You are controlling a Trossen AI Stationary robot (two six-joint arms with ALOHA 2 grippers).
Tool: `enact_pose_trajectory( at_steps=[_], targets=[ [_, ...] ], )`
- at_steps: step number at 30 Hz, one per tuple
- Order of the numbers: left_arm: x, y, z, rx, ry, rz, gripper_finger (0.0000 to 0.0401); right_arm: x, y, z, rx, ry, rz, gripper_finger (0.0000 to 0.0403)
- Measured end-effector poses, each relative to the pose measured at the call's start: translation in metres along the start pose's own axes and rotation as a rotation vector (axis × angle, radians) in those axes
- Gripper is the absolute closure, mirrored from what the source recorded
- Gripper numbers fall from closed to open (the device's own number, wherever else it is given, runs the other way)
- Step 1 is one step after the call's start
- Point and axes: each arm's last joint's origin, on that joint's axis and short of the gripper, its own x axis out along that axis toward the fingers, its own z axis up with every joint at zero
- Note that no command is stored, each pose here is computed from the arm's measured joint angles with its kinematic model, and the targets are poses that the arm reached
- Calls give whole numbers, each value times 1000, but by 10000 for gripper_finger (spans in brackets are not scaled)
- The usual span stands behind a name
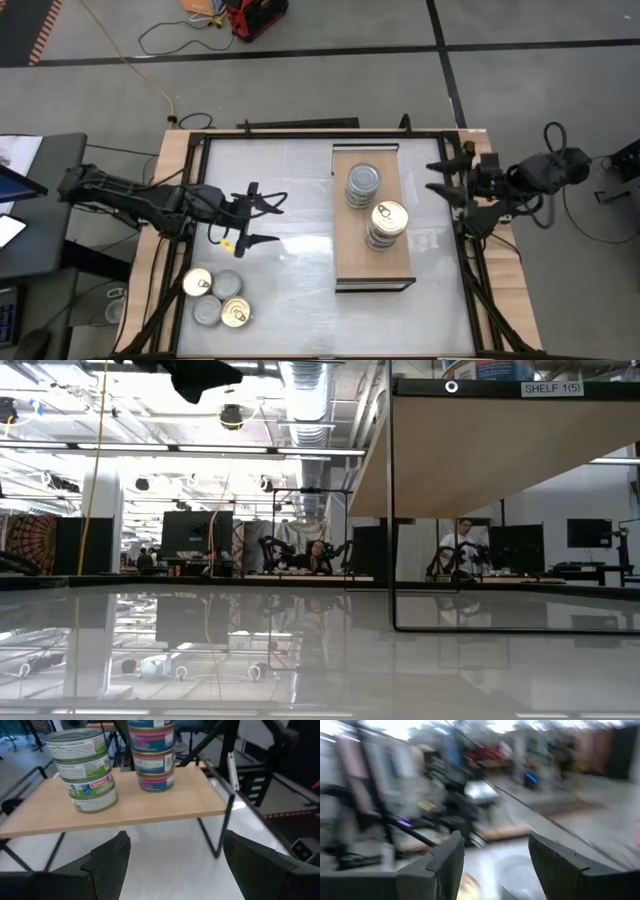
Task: Stack canned seafood by type on shelf
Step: Stack the blue tuna can on top of the blue tuna can
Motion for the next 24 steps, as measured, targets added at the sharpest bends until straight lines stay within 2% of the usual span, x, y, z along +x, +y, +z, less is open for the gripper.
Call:
enact_pose_trajectory(
  at_steps=[2, 7, 12, 18, 20, 24],
  targets=[
    [-3, -3, 1, -32, -10, -13, 95, 7, 8, 6, -26, -52, 81, 157],
    [-6, -15, -3, -67, 42, -32, 95, 32, 30, 1, -92, -52, 162, 157],
    [-9, -32, -4, -21, 212, 41, 95, 55, 50, -9, -155, -28, 178, 157],
    [-5, -55, -1, -75, 420, 19, 95, 58, 65, -9, -170, -18, 226, 157],
    [-1, -61, -2, -119, 483, -8, 95, 59, 71, -13, -196, -3, 231, 157],
    [8, -80, -12, -185, 579, -128, 95, 60, 82, -19, -214, 19, 215, 157]
  ],
)
